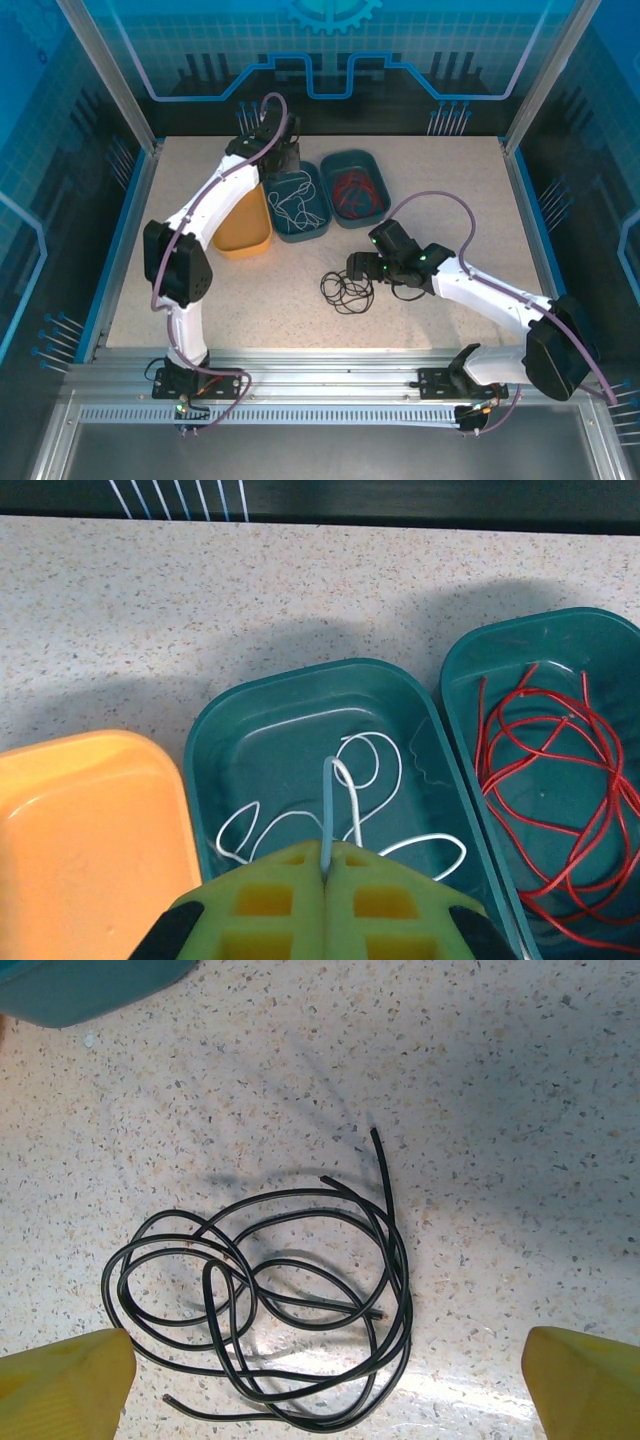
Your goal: Untangle the cables
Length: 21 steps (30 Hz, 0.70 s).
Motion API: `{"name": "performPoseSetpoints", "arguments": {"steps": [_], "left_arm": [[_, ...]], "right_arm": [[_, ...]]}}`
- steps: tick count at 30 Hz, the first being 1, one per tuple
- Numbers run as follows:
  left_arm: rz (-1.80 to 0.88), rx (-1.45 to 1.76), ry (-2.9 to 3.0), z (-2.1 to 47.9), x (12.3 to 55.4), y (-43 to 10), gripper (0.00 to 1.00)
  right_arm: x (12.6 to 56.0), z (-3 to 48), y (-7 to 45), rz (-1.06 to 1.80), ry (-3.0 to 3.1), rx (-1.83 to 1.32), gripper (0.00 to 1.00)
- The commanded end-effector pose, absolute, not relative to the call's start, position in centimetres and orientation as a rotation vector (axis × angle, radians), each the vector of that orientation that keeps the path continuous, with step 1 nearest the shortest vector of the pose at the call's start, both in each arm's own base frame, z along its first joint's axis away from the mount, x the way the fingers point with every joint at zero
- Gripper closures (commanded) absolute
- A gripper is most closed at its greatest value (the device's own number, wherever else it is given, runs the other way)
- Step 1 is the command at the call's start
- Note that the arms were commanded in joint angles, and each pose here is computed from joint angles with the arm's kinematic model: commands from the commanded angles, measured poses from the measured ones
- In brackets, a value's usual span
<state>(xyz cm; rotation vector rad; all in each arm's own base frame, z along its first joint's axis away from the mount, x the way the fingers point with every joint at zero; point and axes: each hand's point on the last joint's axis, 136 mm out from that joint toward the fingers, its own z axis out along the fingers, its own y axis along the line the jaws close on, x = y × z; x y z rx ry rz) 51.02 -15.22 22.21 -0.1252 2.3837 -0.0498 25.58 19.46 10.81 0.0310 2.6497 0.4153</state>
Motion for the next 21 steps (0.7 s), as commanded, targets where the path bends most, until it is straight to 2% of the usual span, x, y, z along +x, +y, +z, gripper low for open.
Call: {"name": "performPoseSetpoints", "arguments": {"steps": [1,13,21], "left_arm": [[-0.064,-0.169,2.445,20.4,52.1,-14.7,0.97],[-0.177,-0.220,2.561,14.9,55.5,-15.4,0.91],[-0.138,-0.246,2.643,12.4,54.4,-14.9,0.73]], "right_arm": [[25.6,12.2,19.3,0.405,2.623,0.035,0.00],[25.2,12.7,18.6,0.384,2.615,0.044,0.00],[25.1,12.5,18.6,0.373,2.623,0.032,0.00]]}}
